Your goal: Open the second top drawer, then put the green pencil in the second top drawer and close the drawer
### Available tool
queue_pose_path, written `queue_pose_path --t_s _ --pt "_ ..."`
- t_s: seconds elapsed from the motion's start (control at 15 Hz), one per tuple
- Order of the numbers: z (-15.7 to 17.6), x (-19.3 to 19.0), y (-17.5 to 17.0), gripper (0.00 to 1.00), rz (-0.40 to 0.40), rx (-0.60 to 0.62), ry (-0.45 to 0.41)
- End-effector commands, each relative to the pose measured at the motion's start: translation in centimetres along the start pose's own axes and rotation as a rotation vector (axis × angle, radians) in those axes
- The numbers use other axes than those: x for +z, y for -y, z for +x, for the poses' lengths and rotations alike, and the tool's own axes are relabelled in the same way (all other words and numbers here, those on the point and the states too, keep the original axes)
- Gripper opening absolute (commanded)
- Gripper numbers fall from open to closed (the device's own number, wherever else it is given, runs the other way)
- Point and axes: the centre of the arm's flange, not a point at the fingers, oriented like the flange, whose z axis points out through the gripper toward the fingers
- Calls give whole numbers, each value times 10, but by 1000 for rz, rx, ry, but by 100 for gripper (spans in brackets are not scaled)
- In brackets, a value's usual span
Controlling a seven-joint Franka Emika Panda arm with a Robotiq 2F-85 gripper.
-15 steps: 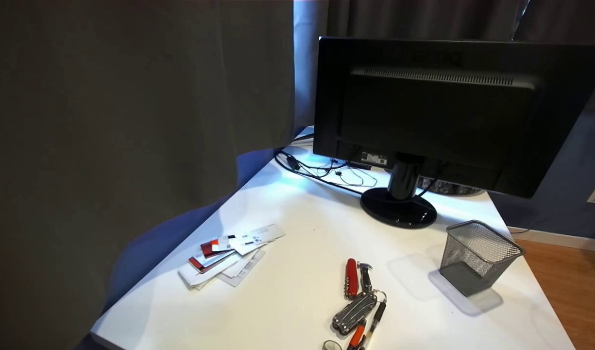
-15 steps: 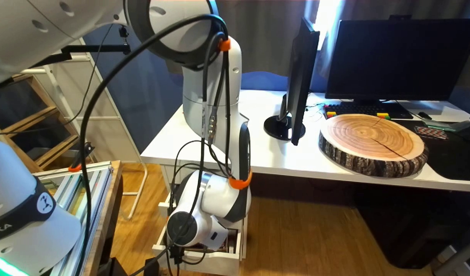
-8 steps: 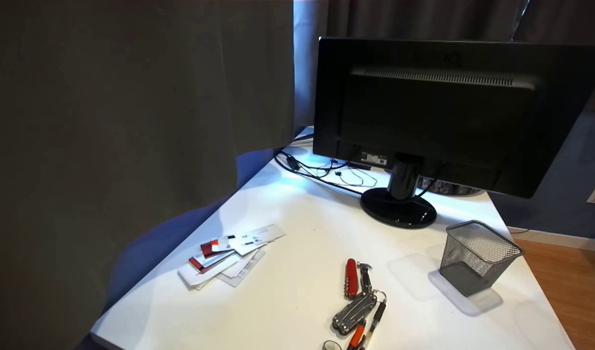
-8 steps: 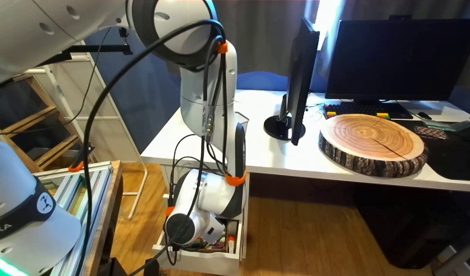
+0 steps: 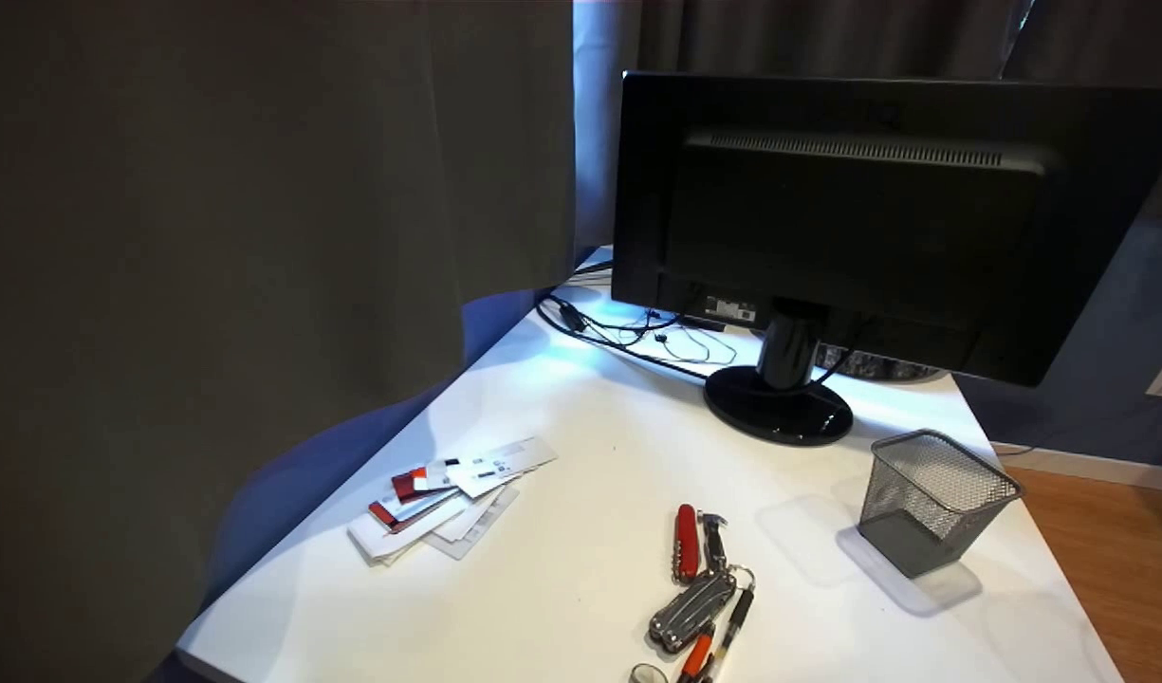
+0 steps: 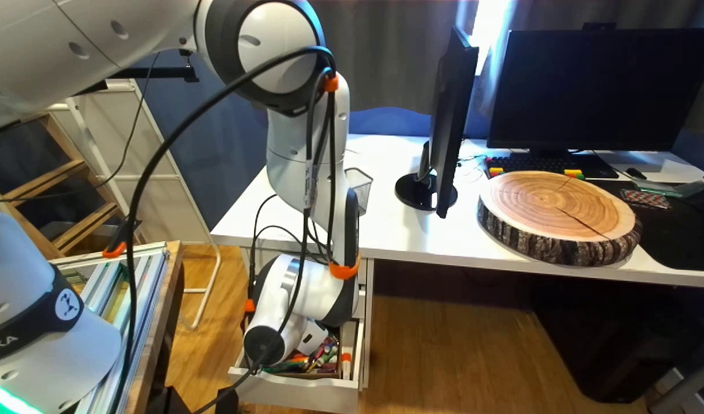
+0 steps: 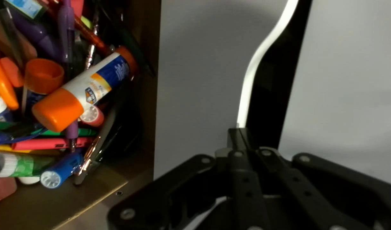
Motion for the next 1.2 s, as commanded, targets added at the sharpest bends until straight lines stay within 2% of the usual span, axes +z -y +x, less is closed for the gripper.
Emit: queue_pose_path --t_s 0.0,0.2,0.8,1.13 --pt "-7 19 3 3 64 34 25" --pt "-4 13 2 3 61 31 11" --pt "-5 31 5 3 81 45 26" --pt "4 -5 6 4 38 44 31"
